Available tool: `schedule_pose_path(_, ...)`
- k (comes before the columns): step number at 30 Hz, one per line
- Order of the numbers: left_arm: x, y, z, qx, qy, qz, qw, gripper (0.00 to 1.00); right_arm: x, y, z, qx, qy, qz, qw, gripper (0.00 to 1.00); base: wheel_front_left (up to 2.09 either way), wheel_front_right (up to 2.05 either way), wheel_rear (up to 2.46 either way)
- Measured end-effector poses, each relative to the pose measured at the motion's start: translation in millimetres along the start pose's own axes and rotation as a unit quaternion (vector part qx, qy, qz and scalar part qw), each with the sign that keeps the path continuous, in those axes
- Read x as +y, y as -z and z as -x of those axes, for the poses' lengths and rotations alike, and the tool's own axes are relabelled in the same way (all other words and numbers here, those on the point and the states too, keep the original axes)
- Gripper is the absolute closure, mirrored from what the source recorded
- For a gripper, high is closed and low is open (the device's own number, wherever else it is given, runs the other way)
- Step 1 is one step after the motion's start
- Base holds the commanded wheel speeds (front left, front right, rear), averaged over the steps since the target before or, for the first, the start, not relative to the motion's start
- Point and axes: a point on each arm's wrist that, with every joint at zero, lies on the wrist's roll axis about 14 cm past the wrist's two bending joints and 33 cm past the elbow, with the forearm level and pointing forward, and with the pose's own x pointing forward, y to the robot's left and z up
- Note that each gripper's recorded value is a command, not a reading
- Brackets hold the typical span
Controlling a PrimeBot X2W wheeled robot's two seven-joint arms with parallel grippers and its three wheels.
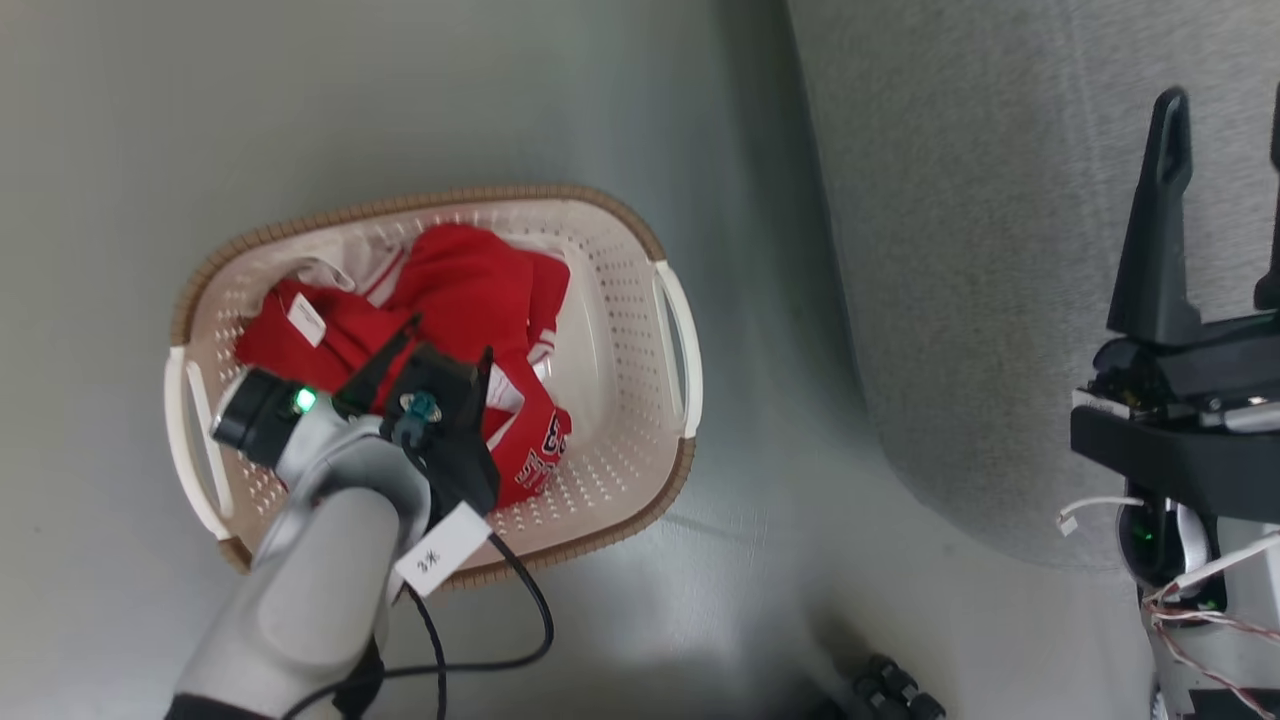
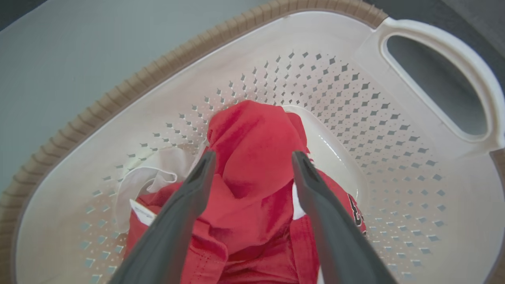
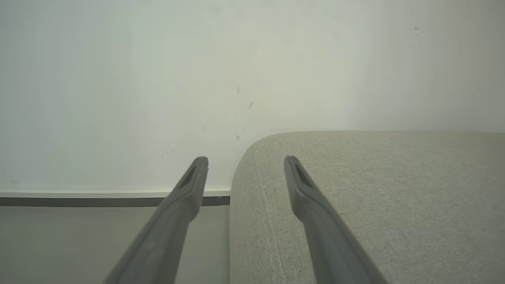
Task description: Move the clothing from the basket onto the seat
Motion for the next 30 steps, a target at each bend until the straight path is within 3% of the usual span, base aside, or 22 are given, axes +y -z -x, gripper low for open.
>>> schedule_pose_path(11, 0, 52, -26, 0.06, 0.016, -0.001, 0.998, 0.0, 11, 42, -16, 0.026, -0.014, 0.003, 1.0, 0.0, 0.0, 0.0, 0.0)
schedule_pose_path(20, 13, 63, -40, 0.078, -0.001, -0.021, 0.997, 0.0, 20, 55, -18, 0.034, -0.027, 0.006, 0.999, 0.0, 0.0, 0.0, 0.0)
schedule_pose_path(21, 11, 65, -41, 0.083, 0.001, -0.022, 0.996, 0.1, 20, 56, -18, 0.034, -0.026, 0.007, 0.999, 0.0, 0.0, 0.0, 0.0)
schedule_pose_path(22, 10, 66, -41, 0.086, 0.003, -0.027, 0.996, 0.42, 19, 56, -18, 0.035, -0.026, 0.008, 0.999, 0.0, 0.0, 0.0, 0.0)
schedule_pose_path(24, 9, 68, -42, 0.089, 0.011, -0.053, 0.995, 0.9, 18, 58, -17, 0.038, -0.024, 0.008, 0.999, 0.0, 0.0, 0.0, 0.0)
schedule_pose_path(25, 10, 69, -42, 0.091, 0.008, -0.055, 0.994, 1.0, 18, 59, -17, 0.04, -0.023, 0.008, 0.999, 0.0, 0.0, 0.0, 0.0)
schedule_pose_path(30, 10, 60, -41, 0.072, 0.006, -0.053, 0.996, 1.0, 17, 60, -15, 0.046, -0.021, 0.011, 0.999, 0.0, 0.0, 0.0, 0.0)
